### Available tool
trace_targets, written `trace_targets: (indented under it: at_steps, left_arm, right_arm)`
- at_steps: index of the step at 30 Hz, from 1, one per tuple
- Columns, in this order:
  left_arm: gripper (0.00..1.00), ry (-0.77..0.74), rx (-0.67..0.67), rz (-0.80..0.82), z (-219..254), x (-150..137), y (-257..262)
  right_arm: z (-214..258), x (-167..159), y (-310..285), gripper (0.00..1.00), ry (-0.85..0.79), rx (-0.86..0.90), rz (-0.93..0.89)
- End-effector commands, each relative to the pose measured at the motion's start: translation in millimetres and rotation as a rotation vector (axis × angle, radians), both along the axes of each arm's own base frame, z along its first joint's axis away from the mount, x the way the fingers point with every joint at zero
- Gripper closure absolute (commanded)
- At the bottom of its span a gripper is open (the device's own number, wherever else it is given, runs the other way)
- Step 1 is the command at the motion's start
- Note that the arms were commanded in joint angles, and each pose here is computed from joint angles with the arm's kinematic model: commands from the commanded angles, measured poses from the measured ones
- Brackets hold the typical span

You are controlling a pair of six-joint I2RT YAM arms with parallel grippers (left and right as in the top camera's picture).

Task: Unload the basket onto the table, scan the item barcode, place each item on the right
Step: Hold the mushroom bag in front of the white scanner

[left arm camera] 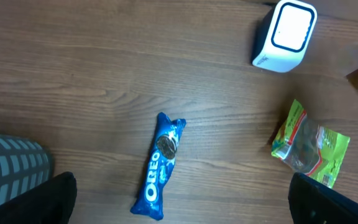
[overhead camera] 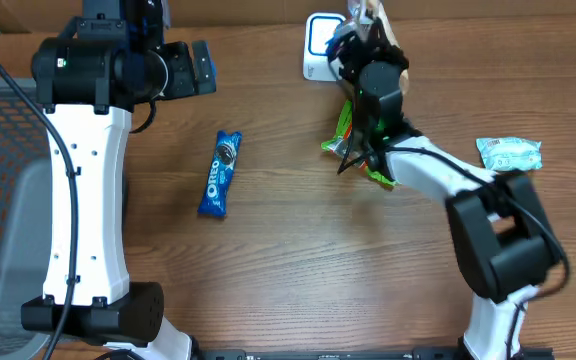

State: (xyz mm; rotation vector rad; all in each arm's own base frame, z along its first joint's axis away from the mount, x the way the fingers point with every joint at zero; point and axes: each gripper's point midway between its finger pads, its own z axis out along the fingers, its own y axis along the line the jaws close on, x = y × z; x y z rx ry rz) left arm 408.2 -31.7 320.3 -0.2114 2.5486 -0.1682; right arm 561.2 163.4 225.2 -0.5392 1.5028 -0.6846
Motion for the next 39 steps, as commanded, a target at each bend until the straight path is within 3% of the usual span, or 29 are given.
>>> trace_targets:
  at_steps: [1, 6, 16, 24, 32, 39]
  left_arm:
    - [0.0, -0.004, -0.014, 0.009, 1, 1, -3]
    - [0.0, -0.004, -0.014, 0.009, 1, 1, -3]
    - [0.0, -0.004, -0.014, 0.009, 1, 1, -3]
    - [0.01, -0.004, -0.015, 0.009, 1, 1, -3]
    - [0.0, -0.004, -0.014, 0.009, 1, 1, -3]
    - [0.0, -0.004, -0.014, 0.009, 1, 1, -3]
  right_arm:
    - [3, 9, -3, 0.96, -0.047, -0.246, -0.012]
    - [-20, 19, 11, 0.96, -0.032, -0.29, 0.151]
    - [-12, 35, 14, 0.96, -0.087, -0.359, 0.239]
    - [11, 58, 23, 0.96, -0.151, -0.377, 0.228]
    - [-17, 75, 35, 0.96, -0.106, -0.581, 0.259]
    - [-38, 76, 33, 0.96, -0.025, -0.621, 0.267]
